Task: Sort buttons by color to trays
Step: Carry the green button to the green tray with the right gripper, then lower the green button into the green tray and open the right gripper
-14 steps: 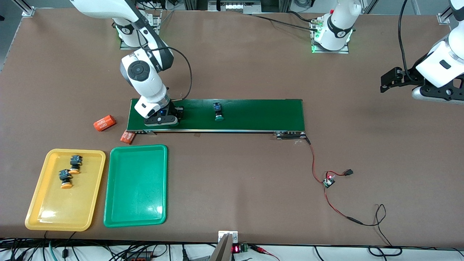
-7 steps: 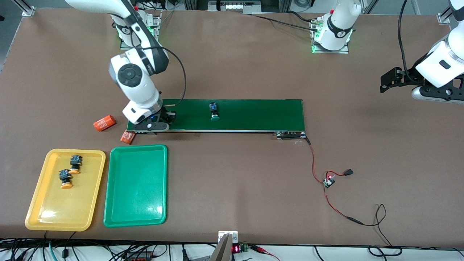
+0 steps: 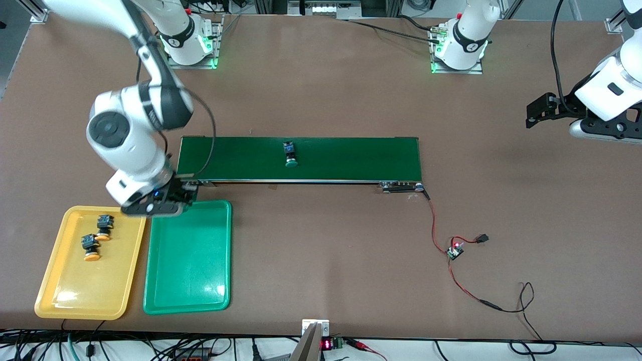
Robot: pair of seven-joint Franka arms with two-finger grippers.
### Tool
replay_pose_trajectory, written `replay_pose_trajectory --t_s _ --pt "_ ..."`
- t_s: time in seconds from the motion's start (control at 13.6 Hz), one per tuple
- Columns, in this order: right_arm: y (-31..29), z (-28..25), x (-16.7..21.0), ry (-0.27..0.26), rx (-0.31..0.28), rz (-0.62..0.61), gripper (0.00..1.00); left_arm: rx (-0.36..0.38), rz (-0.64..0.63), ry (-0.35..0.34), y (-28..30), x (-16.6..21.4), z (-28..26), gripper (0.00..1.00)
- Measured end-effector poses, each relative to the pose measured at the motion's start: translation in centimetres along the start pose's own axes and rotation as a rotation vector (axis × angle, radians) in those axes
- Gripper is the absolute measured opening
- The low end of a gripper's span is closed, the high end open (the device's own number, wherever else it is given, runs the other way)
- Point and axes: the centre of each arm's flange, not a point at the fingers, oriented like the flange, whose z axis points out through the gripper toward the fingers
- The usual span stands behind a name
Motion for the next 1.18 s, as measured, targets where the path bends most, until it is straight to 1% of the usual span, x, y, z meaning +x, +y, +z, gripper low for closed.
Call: replay_pose_trajectory --t_s 0.22,0.37,0.52,0.66,0.81,0.96,1.18 --pt "2.4 5.2 2.0 0.032 0.021 -0.007 0.4 0.0 0.0 0.0 0.0 0.0 0.0 1.0" --pt "5.3 8.7 2.4 0.043 0.025 -0.027 0.4 0.0 0.0 0.0 0.0 0.0 0.0 1.0" --pt "7.6 11.9 2.4 0.059 0.028 -0.022 0.4 0.0 0.0 -0.001 0.0 0.0 0.0 1.0" --pt "8.3 13.6 2.4 0.062 0.026 -0.014 0.4 0.0 0.001 -0.001 0.0 0.0 0.0 1.0" --pt "8.3 14.0 2.3 0.058 0.026 -0.013 0.4 0.0 0.001 -0.001 0.0 0.0 0.0 1.0" --pt "8.1 14.0 2.3 0.058 0.026 -0.013 0.55 0.0 0.002 -0.001 0.1 0.0 0.0 1.0" --pt "8.4 13.7 2.4 0.061 0.021 -0.004 0.83 0.0 0.002 -0.001 0.1 0.0 0.0 1.0"
